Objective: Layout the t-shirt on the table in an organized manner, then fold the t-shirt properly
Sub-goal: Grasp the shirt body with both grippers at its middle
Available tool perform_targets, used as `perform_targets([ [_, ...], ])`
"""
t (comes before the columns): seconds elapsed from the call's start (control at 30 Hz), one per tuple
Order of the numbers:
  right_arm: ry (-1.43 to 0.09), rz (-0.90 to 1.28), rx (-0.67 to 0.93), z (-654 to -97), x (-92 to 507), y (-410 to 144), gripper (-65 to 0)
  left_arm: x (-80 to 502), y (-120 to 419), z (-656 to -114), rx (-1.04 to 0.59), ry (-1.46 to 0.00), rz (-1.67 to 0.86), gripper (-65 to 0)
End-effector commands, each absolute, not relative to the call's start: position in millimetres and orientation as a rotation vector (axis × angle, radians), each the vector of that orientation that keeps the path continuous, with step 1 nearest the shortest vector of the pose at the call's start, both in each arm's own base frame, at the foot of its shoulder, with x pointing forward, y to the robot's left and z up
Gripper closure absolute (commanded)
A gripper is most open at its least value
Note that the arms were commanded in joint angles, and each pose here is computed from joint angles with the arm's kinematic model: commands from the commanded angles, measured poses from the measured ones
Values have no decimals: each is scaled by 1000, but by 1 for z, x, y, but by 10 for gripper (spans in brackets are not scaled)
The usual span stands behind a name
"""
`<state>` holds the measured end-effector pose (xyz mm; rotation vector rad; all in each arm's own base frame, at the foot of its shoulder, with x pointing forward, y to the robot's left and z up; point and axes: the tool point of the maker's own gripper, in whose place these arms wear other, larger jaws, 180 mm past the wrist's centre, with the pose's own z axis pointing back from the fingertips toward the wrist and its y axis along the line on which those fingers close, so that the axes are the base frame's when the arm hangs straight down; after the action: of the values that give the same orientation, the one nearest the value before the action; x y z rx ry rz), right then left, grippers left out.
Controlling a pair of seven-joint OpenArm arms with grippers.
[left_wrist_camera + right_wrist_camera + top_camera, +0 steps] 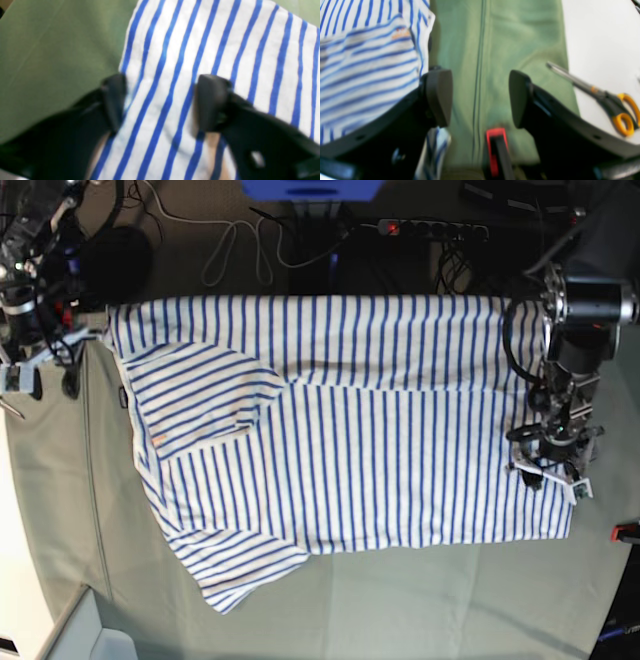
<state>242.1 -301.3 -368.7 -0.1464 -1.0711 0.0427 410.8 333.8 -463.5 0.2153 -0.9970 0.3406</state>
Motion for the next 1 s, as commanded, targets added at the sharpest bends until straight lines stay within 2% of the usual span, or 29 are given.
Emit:
perform_targets([
  [0.0, -1141, 35, -150, -353, 256, -306, -364, 421, 343, -449, 234, -1030, 344, -326],
  [0.1, -1162, 26, -142, -352, 280, -313, -364, 420, 343, -450, 234, -1029, 343, -238],
  [0.3, -1096, 111, -109, -373, 351, -296, -364, 420, 343, -449, 234, -1030, 343, -116],
  [0.4, -1095, 91, -43, -377, 391, -283, -365, 420, 343, -449, 234, -1030, 343, -14],
  [0.43, -1098, 75, -13, -378, 403, -279, -365, 420, 342, -450, 234, -1029, 343, 0],
  [0.67, -1043, 8, 153, -388, 454, -269, -365, 421, 341, -450, 232, -1026, 339, 0],
  [0.83, -955, -28, 234, -416, 449, -259, -365, 416, 341, -455, 233, -1010, 339, 0],
  [0.97, -965, -46, 265, -428, 442, -249, -365, 411, 340, -459, 236, -1004, 330, 0],
])
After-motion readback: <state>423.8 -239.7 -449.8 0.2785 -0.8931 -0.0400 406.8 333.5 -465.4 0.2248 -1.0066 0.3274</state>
